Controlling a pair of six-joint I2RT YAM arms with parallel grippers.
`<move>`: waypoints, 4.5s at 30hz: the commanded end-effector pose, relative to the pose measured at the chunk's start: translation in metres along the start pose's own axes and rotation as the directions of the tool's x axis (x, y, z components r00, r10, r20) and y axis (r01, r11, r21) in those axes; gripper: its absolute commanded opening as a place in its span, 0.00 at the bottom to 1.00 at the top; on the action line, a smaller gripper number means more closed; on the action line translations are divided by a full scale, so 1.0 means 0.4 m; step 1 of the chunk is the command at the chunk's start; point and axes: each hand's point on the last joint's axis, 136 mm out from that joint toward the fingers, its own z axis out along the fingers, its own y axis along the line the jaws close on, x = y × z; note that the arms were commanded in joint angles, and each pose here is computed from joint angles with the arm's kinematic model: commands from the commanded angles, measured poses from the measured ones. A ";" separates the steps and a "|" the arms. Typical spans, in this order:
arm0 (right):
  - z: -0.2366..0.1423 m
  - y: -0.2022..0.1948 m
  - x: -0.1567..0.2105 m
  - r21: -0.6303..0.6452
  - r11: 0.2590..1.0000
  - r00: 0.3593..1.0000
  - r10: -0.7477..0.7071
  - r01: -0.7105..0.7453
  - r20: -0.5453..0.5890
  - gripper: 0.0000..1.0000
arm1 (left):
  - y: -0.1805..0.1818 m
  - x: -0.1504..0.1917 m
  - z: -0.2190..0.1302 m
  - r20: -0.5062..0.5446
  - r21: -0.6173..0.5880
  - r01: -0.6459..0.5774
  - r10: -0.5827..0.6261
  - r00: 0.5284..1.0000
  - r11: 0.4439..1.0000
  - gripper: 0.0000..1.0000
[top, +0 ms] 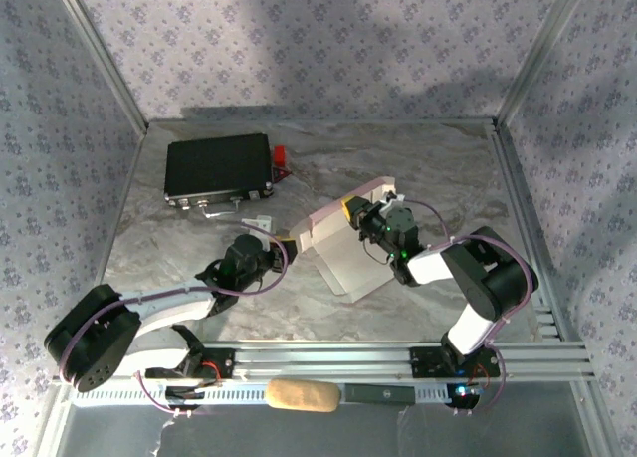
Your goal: Fold the paper box
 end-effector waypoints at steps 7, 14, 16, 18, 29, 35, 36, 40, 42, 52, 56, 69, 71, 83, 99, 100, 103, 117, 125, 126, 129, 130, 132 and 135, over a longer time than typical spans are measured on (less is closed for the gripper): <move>-0.078 -0.073 0.012 0.062 0.996 0.998 -0.055 0.058 -0.036 0.00 | -0.025 -0.018 0.004 -0.010 0.045 -0.052 0.053 0.999 0.998 0.41; -0.049 -0.042 -0.002 0.081 0.995 0.997 -0.061 0.066 -0.052 0.00 | -0.080 -0.080 -0.112 0.074 0.142 -0.140 0.131 0.989 0.980 0.51; -0.047 -0.048 -0.002 0.086 0.994 0.997 -0.062 0.066 -0.052 0.00 | -0.073 -0.105 -0.146 0.085 0.136 -0.137 0.127 0.988 0.981 0.56; -0.045 -0.055 -0.003 0.083 0.995 0.997 -0.050 0.055 -0.053 0.00 | -0.044 -0.108 -0.149 0.045 0.125 -0.109 0.104 0.994 0.986 0.56; -0.032 -0.037 0.000 0.068 0.996 0.997 -0.049 0.053 -0.055 0.00 | -0.030 0.018 0.032 -0.186 0.180 -0.077 0.111 0.976 0.981 0.38; -0.031 -0.038 0.001 0.068 0.997 0.998 -0.043 0.046 -0.056 0.00 | -0.096 0.063 0.089 -0.181 0.210 -0.115 0.154 0.971 0.971 0.37; -0.030 -0.038 -0.001 0.068 0.997 0.998 -0.043 0.046 -0.054 0.00 | -0.109 0.066 0.094 -0.173 0.211 -0.131 0.168 0.970 0.969 0.37; -0.028 -0.036 -0.001 0.062 0.997 0.998 -0.039 0.043 -0.053 0.00 | -0.145 0.059 0.102 -0.137 0.210 -0.161 0.192 0.972 0.964 0.37; -0.027 -0.035 -0.001 0.061 0.997 0.998 -0.037 0.041 -0.053 0.00 | -0.159 0.045 0.102 -0.109 0.210 -0.163 0.189 0.976 0.964 0.37; -0.034 -0.034 -0.016 0.073 0.997 0.999 -0.027 0.029 -0.022 0.00 | -0.153 0.010 0.048 -0.047 0.100 -0.153 0.158 0.986 0.983 0.47; -0.038 -0.032 -0.031 0.085 0.996 1.000 -0.016 0.015 0.009 0.00 | -0.200 0.039 -0.034 -0.044 0.076 -0.066 0.069 0.997 0.995 0.50; -0.038 -0.043 -0.039 0.166 0.986 0.999 0.015 -0.022 0.038 0.00 | -0.240 0.134 0.123 -0.125 -0.066 0.197 -0.204 0.971 0.978 0.50; -0.037 -0.038 -0.039 0.175 0.984 0.999 0.019 -0.026 0.038 0.00 | -0.209 0.131 0.124 -0.108 -0.118 0.167 -0.180 0.978 0.979 0.50; -0.040 -0.014 -0.044 0.309 0.949 0.998 0.051 -0.064 0.048 0.00 | -0.105 0.138 0.144 -0.101 -0.155 0.240 -0.257 0.961 0.958 0.57; -0.036 -0.028 -0.045 0.316 0.944 0.994 0.078 -0.097 0.074 0.00 | -0.180 0.135 0.196 -0.127 -0.057 0.327 -0.331 0.935 0.943 0.53; -0.036 -0.029 -0.045 0.319 0.943 0.994 0.078 -0.099 0.075 0.00 | -0.187 0.137 0.200 -0.140 -0.059 0.329 -0.334 0.932 0.943 0.52; -0.035 -0.027 -0.046 0.316 0.943 0.994 0.084 -0.104 0.077 0.00 | -0.182 0.149 0.200 -0.162 -0.110 0.331 -0.346 0.924 0.937 0.51; -0.037 -0.024 -0.041 0.310 0.945 0.993 0.084 -0.106 0.083 0.00 | -0.138 0.134 0.142 -0.144 -0.258 0.226 -0.269 0.952 0.939 0.54; -0.036 -0.025 -0.037 0.310 0.945 0.993 0.079 -0.103 0.087 0.00 | -0.144 0.154 0.169 -0.199 -0.307 0.230 -0.298 0.934 0.924 0.53; -0.036 -0.024 -0.038 0.308 0.946 0.993 0.080 -0.104 0.089 0.00 | -0.151 0.157 0.170 -0.197 -0.299 0.237 -0.303 0.932 0.924 0.53; -0.036 -0.025 -0.040 0.305 0.946 0.992 0.083 -0.108 0.092 0.00 | -0.164 0.170 0.179 -0.197 -0.289 0.245 -0.308 0.931 0.925 0.53; -0.037 -0.027 -0.040 0.306 0.946 0.992 0.084 -0.109 0.092 0.00 | -0.162 0.179 0.179 -0.200 -0.300 0.238 -0.305 0.931 0.924 0.53; -0.037 -0.024 -0.043 0.302 0.947 0.992 0.086 -0.110 0.093 0.00 | -0.154 0.184 0.171 -0.188 -0.324 0.223 -0.293 0.937 0.919 0.53; -0.039 -0.024 -0.048 0.297 0.948 0.992 0.088 -0.112 0.095 0.00 | -0.143 0.172 0.140 -0.139 -0.354 0.203 -0.266 0.954 0.913 0.54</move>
